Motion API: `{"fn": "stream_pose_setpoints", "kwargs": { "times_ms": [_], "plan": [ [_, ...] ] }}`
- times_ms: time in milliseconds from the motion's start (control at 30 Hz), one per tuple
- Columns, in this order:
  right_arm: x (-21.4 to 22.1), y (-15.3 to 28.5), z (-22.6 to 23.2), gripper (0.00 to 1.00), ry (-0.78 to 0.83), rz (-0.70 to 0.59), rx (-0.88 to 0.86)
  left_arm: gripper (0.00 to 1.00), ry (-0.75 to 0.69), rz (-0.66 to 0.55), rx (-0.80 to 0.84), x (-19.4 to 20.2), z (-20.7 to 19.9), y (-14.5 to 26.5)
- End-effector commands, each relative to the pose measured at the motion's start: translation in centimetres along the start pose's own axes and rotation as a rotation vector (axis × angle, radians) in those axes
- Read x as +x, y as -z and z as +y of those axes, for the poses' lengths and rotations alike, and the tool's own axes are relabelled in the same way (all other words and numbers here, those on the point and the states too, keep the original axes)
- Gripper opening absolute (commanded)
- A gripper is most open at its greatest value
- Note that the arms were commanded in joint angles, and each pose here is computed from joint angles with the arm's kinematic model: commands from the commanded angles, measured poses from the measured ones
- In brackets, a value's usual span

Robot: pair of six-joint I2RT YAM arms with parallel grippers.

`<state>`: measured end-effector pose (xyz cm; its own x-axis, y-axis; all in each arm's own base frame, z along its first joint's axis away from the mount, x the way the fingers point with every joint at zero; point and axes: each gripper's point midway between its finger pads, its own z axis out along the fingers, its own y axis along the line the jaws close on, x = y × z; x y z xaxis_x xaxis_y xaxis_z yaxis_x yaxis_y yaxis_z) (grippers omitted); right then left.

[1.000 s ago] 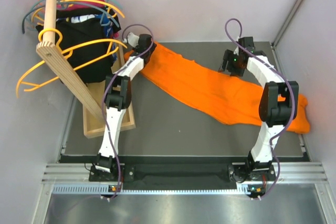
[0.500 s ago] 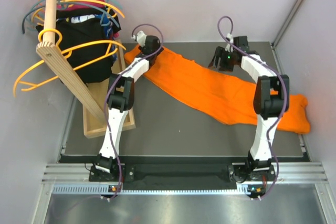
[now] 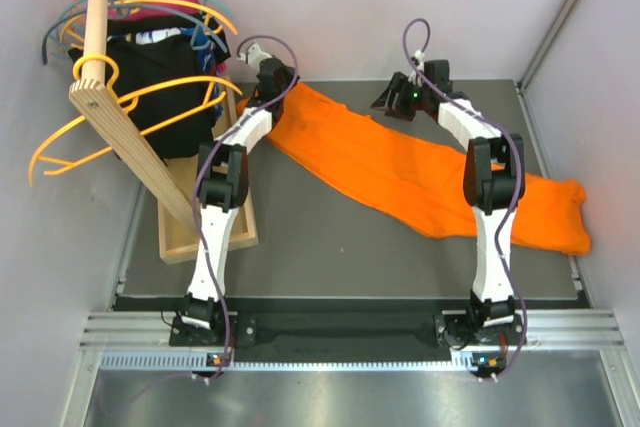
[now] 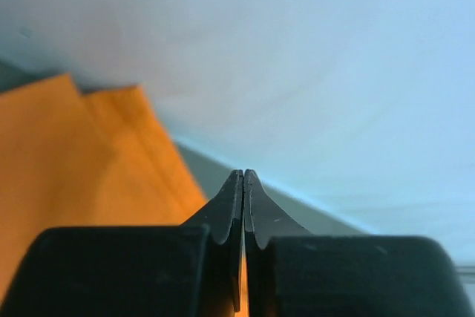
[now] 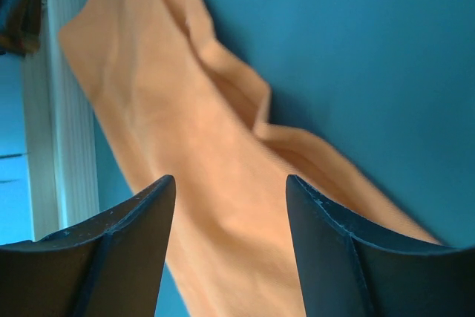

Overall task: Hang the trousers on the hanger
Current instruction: Fold the trousers at the center of the board.

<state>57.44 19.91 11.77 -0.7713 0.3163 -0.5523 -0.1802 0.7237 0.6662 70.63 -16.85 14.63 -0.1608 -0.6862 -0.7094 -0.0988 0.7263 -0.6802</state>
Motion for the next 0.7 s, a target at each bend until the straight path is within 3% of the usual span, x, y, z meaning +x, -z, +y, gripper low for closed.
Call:
{"fn": "stream_pose_setpoints", "kwargs": {
  "times_ms": [0,200,400,667],
  "plan": [
    [-1.7,2.4,5.0,0.62,0.049,-0.056,-0.088,0.00,0.063,-0.036,0.093,-1.8,-2.1,-1.5],
    [0.0,3.4,4.0,0.62,0.073,-0.036,-0.042,0.00,-0.013,-0.050,-0.060,0.2,-0.2,-1.1],
    [1.4,4.0,3.6,0.62,0.061,-0.010,-0.034,0.00,-0.034,-0.042,-0.103,2.8,0.3,-0.6],
    [3.2,5.2,3.0,0.62,0.082,0.009,-0.014,0.00,0.037,-0.088,-0.245,4.4,3.6,-1.7]
  ]
}}
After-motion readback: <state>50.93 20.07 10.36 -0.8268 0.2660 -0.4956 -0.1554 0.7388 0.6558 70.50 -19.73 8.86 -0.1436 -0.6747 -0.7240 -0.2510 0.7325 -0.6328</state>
